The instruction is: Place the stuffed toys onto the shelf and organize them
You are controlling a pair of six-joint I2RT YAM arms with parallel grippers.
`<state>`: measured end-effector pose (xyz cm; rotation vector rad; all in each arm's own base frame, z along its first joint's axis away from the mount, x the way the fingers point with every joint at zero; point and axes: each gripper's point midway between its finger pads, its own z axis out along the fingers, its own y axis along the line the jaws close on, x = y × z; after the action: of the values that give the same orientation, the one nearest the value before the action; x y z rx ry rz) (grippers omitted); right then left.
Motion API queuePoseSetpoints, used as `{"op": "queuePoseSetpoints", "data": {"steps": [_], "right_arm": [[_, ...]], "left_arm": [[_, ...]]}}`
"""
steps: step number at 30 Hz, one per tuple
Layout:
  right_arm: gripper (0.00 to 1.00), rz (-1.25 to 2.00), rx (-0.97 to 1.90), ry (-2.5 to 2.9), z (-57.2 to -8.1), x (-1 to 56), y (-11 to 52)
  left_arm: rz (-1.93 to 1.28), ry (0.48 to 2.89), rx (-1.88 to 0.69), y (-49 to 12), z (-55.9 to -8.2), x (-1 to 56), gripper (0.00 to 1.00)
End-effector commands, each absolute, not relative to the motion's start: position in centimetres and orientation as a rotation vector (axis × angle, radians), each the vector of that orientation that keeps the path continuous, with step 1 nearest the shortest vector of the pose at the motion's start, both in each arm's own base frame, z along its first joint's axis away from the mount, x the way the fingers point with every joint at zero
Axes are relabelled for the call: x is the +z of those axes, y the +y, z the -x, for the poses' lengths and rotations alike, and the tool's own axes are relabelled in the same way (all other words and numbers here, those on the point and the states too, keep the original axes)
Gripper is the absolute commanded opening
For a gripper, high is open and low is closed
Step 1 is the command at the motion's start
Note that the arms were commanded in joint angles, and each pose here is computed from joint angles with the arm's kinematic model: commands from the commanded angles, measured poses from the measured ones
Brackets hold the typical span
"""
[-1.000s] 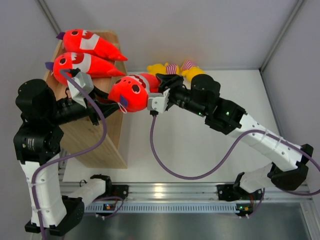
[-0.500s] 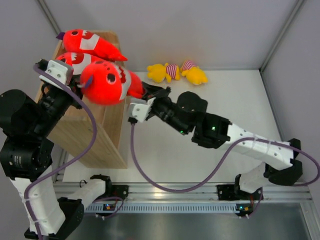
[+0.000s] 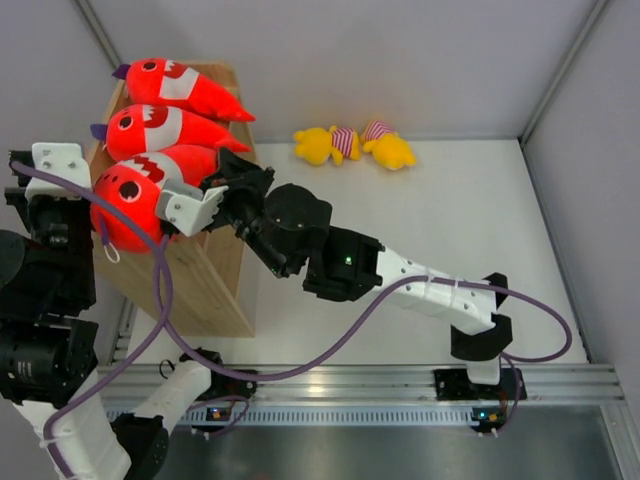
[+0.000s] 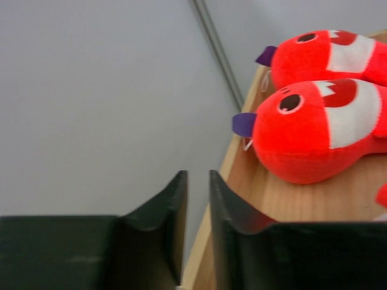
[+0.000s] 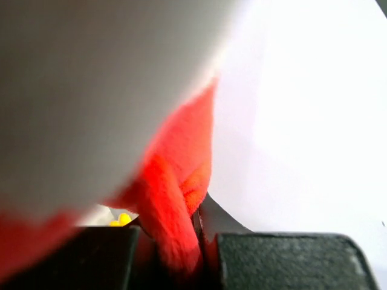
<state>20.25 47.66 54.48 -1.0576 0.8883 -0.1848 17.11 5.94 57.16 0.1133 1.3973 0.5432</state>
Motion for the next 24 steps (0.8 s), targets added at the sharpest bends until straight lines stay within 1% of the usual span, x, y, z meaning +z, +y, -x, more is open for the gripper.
{"op": "queuePoseSetpoints", "data": {"steps": [1,3,4,5,8,10,12,13,15,16,17,19,23,24], "right_arm": [[0.00,0.922,-0.199,0.950,-21.0,56.0,46.4],[0.00,0.913,-0.234,0.976,-22.0,55.3,46.3],[0.00,0.902,-0.254,0.984,-22.4,55.1,46.3],[0.00,0.904,-0.285,0.992,-23.1,54.4,46.7],[0.00,0.867,-0.268,1.033,-24.5,53.5,47.0],[0.00,0.852,-0.262,1.046,-25.2,53.3,47.1],[0.00,0.834,-0.267,1.061,-25.8,53.0,47.1],[0.00,0.830,-0.260,1.056,-25.8,53.0,47.4],[0.00,0.830,-0.240,1.046,-25.6,53.1,47.7],[0.00,0.836,-0.232,1.045,-25.5,52.9,48.1],[0.00,0.837,-0.226,1.041,-25.4,52.9,48.2],[0.00,0.854,-0.214,1.037,-25.3,52.5,48.6],[0.00,0.941,-0.165,0.981,-24.2,51.6,50.5],[0.02,0.975,-0.165,0.970,-23.9,50.8,51.0]], "left_arm": [[0.016,1.316,0.696,8.8,-14.9,60.4,0.33],[0.071,1.244,0.722,9.6,-12.8,62.9,0.39],[0.076,1.232,0.719,9.6,-12.8,63.5,0.43],[0.101,1.184,0.697,9.7,-11.5,64.9,0.43],[0.088,1.138,0.654,9.1,-10.7,66.0,0.50],[0.014,1.136,0.615,7.9,-10.9,65.7,0.53],[-0.087,1.167,0.554,6.2,-12.1,64.6,0.58],[-0.207,1.194,0.474,4.0,-13.1,63.2,0.61],[-0.316,1.238,0.390,1.9,-14.1,61.2,0.63],[-0.402,1.292,0.330,0.4,-15.4,59.0,0.64],[-0.434,1.307,0.297,-0.3,-15.6,58.0,0.65],[-0.468,1.391,0.288,-0.6,-17.1,55.0,0.65],[-0.381,1.489,0.377,1.7,-18.1,52.5,0.65],[-0.359,1.504,0.396,2.1,-18.3,52.3,0.63]]}}
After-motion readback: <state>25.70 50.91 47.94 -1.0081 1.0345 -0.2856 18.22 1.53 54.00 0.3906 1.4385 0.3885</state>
